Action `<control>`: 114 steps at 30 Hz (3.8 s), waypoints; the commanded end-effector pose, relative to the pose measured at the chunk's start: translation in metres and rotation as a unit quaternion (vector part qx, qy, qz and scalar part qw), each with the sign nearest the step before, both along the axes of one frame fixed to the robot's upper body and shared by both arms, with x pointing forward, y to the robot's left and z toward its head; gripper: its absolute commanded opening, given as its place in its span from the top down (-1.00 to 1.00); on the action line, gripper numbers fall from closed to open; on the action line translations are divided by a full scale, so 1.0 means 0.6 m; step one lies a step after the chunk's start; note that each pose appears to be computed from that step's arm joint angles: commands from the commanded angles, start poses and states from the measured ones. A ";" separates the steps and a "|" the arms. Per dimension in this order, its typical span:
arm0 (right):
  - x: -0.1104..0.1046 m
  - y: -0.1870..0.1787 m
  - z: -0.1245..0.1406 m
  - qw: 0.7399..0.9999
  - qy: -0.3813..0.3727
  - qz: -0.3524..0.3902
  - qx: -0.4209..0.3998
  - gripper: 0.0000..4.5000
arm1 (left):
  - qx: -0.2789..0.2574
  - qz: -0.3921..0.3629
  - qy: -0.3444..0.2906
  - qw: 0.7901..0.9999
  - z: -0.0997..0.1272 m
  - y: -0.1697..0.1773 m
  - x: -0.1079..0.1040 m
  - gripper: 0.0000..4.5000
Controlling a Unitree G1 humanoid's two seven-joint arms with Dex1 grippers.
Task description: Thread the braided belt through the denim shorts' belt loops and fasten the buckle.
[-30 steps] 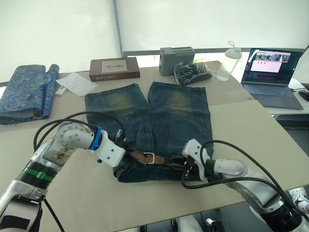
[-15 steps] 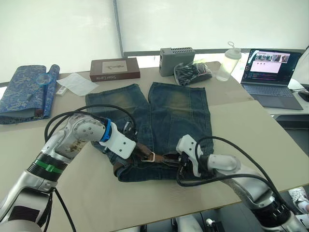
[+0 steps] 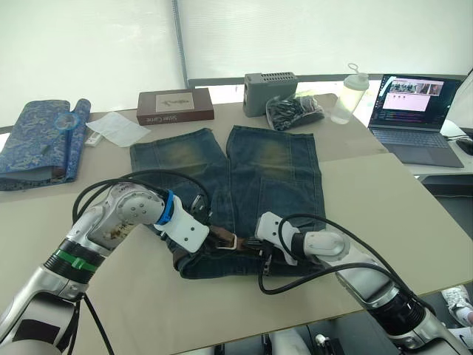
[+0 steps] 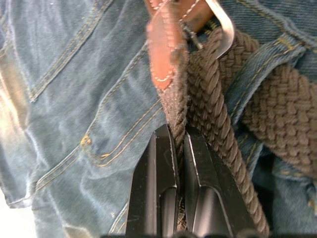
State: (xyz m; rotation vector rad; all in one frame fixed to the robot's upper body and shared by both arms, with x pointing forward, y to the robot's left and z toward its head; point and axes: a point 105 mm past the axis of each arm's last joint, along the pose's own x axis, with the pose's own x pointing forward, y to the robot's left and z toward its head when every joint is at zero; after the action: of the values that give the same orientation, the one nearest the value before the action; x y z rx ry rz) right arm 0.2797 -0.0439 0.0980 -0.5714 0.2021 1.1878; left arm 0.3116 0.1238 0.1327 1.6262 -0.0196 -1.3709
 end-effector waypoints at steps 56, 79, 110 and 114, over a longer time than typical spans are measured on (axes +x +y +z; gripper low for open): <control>0.025 0.042 0.027 0.930 -0.313 0.175 -0.086 0.03 | 0.063 -0.085 -0.002 0.994 0.045 0.004 0.019 1.00; 0.009 0.056 0.032 0.848 -0.427 0.296 -0.107 0.03 | 0.067 -0.083 -0.006 0.994 0.044 0.010 0.020 1.00; 0.014 0.079 0.025 0.794 -0.496 0.339 -0.092 0.03 | 0.075 -0.065 -0.007 0.995 0.047 0.027 0.021 1.00; 0.016 0.076 0.018 0.795 -0.501 0.329 -0.095 0.03 | 0.073 -0.060 -0.005 0.996 0.047 0.030 0.019 1.00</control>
State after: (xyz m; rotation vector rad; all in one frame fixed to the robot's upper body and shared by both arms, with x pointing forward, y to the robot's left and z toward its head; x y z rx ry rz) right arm 0.2909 -0.0016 0.1097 -1.4644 -0.8543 1.3794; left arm 0.3232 0.1417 0.1515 1.7687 0.0038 -1.5135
